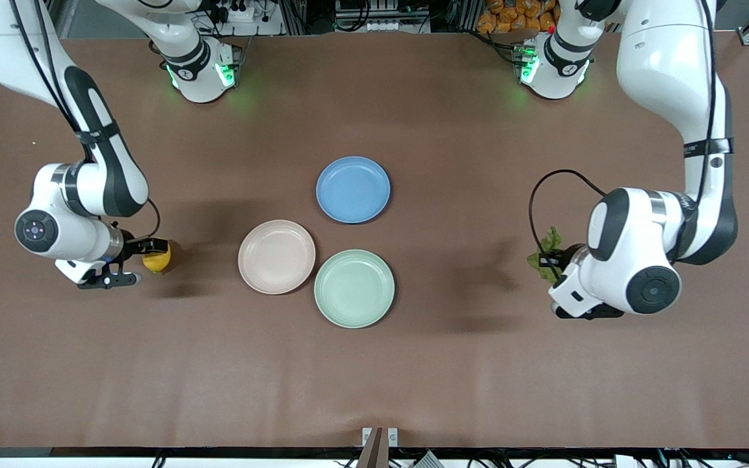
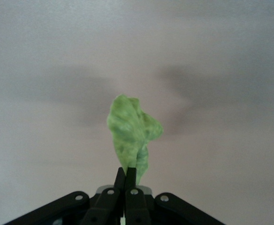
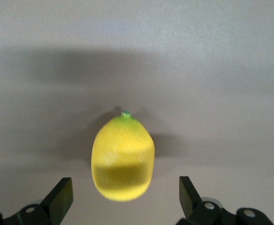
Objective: Pick lemon and lettuce from plates
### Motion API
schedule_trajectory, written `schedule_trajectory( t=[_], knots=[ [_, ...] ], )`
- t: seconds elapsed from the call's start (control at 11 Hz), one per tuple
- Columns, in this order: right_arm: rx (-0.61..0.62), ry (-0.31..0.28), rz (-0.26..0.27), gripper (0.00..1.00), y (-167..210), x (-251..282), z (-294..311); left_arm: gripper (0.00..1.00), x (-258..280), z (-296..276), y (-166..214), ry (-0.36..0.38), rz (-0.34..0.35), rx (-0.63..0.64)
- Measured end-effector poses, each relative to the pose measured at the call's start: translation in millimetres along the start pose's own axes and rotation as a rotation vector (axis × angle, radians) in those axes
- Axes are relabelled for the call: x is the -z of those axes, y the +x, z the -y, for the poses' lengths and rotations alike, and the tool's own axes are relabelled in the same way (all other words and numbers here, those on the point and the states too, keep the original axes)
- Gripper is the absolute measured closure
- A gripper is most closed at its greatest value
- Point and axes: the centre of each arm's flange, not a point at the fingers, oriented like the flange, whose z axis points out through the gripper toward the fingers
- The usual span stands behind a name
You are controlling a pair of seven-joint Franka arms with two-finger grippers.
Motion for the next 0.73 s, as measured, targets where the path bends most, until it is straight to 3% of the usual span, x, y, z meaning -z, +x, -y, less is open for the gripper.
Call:
schedule_trajectory(
  t=[0.55,0.64,0.73],
  knots=[
    [0.012,-0.01,-0.058,0.0,-54,30,13,0.98,-18,23,8,-0.007,0.036,-0.015],
    [0.015,-0.012,-0.065,0.0,-62,36,16,0.95,-19,22,9,-0.006,0.038,-0.017],
    [0.022,-0.015,-0.071,0.0,-71,41,21,0.85,-21,22,9,-0.006,0.04,-0.027]
  ],
)
